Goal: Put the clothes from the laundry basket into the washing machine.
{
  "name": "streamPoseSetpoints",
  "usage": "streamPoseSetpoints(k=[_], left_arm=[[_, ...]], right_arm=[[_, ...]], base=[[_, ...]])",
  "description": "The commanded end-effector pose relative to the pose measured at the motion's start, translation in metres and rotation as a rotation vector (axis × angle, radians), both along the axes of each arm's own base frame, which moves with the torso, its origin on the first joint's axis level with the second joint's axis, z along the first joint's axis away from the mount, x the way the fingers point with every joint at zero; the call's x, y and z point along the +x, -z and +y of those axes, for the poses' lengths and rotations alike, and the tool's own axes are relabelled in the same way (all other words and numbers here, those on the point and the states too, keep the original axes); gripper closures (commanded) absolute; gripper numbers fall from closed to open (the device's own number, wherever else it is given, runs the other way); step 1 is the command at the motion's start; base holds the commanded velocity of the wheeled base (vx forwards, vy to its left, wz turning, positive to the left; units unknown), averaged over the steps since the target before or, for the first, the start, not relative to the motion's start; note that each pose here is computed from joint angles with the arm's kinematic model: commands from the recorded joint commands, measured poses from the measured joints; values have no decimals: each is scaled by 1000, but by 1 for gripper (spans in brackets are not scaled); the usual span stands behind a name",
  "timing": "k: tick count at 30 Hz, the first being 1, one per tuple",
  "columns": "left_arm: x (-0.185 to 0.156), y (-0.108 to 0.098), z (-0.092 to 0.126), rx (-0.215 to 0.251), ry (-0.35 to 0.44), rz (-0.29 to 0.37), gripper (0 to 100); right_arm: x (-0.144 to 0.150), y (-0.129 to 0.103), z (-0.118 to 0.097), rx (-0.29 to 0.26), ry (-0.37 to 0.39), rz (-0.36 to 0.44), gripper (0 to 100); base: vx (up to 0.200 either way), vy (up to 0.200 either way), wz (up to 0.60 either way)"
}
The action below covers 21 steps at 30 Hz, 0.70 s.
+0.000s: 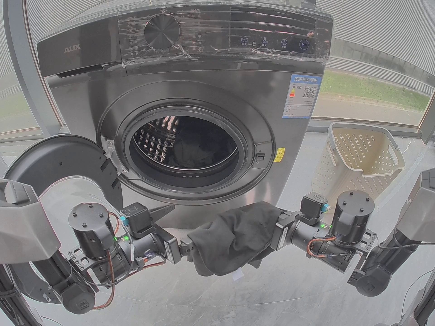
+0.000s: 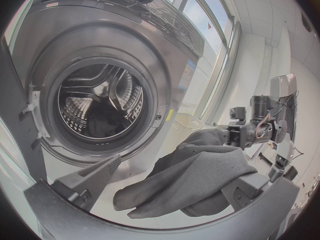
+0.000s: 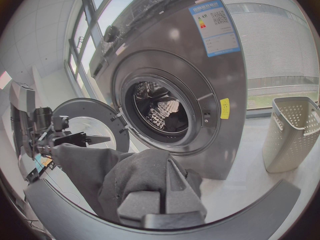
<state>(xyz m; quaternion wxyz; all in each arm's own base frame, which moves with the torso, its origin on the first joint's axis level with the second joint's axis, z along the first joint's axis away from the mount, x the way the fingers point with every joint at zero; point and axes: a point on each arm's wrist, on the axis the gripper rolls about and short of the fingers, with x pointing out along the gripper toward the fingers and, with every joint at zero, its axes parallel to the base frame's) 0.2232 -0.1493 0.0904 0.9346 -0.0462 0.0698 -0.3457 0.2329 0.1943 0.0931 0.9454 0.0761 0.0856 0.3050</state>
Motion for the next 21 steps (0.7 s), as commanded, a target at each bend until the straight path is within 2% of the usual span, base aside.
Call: streamPoseSetpoints(k=[1,5,7,9,15,21], left_arm=[[-1,-4,-10,-36,25,-2,0],[18,-9,-13,-131,-45,21,0],[28,-5,-8,-134,-111,28,0],[37,5,-4,-118,-175,40,0],[42,17,-3,-84,-229,63,0],[36,30,-5,14,-225,63,0]], right_arm=[[4,0,-3,-10,35,10,100],[2,5,-10,-32,48,34,100],[0,7,-12,-41,50,41,100],[-3,5,-15,-44,52,39,100],[-11,-12,-15,-7,21,-8,100],[-9,-35,-10,57,-1,-81,100]], base=[[0,0,0],[0,0,0],[0,0,0],[0,0,0],[0,0,0],[0,0,0]])
